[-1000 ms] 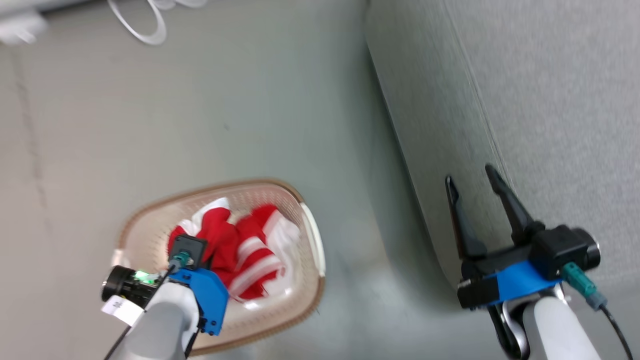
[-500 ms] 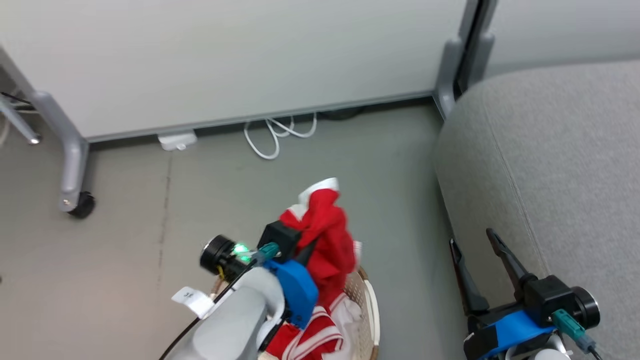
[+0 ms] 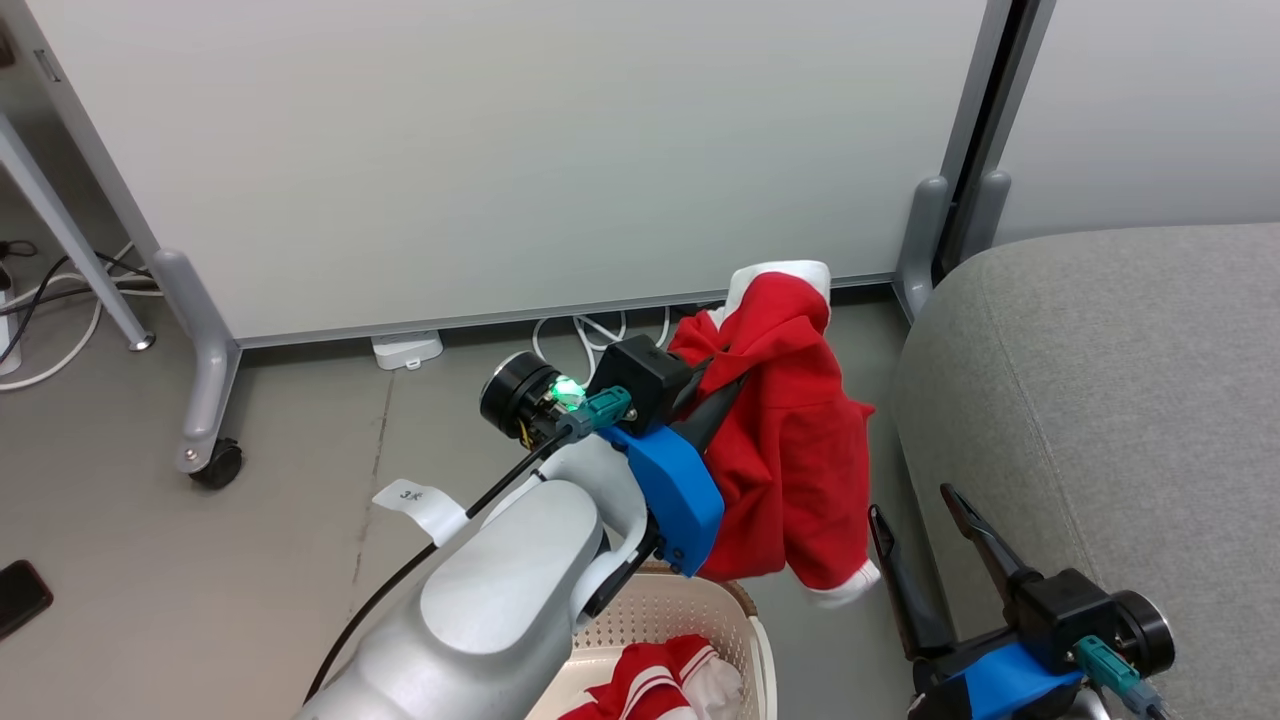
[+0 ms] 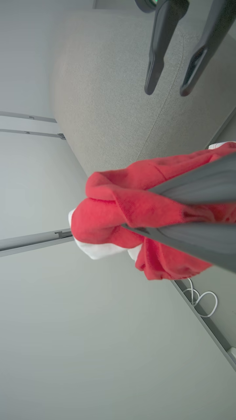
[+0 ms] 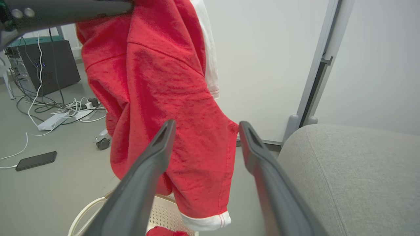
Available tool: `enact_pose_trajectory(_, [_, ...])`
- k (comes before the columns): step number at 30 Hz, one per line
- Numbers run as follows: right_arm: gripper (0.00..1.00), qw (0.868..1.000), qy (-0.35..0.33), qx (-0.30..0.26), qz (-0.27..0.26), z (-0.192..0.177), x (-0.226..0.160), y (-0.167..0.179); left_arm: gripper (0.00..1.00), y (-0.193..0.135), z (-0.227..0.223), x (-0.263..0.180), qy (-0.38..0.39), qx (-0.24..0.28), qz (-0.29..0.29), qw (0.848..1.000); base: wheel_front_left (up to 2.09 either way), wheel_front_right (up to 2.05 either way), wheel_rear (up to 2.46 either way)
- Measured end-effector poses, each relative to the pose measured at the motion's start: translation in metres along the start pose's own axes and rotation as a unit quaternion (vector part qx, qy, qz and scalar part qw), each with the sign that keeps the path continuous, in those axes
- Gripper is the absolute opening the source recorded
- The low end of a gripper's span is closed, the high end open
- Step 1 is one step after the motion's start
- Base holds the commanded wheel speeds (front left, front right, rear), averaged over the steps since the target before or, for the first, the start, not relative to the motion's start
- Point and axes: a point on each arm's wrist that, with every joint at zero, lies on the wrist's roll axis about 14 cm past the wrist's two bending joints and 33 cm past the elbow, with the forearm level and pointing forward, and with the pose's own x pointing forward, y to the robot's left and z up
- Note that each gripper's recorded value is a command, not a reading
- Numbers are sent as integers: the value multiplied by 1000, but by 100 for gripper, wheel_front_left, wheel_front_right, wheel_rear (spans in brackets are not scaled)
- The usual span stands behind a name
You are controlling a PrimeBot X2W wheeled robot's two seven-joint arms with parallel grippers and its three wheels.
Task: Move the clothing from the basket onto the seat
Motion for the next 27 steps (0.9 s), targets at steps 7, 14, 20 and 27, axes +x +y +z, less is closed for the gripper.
enact_pose_trajectory(7, [100, 1000, -2, -1, 5, 4, -4, 4, 0, -7, 5, 4, -3, -2, -2, 1000, 0, 0, 0])
enact_pose_trajectory(14, [100, 999, 19, 3, 37, -5, 0, 25, 0, -6, 1, 6, 4, -7, 0, 1000, 0, 0, 0])
enact_pose_trajectory(20, [100, 996, 45, -1, 78, -11, 17, 48, 0, -6, -1, 8, 6, -10, -1, 1000, 0, 0, 0])
enact_pose_trajectory(27, [100, 992, 73, 7, 102, -19, 40, 58, 0, -8, 0, 11, 5, -14, -7, 1000, 0, 0, 0])
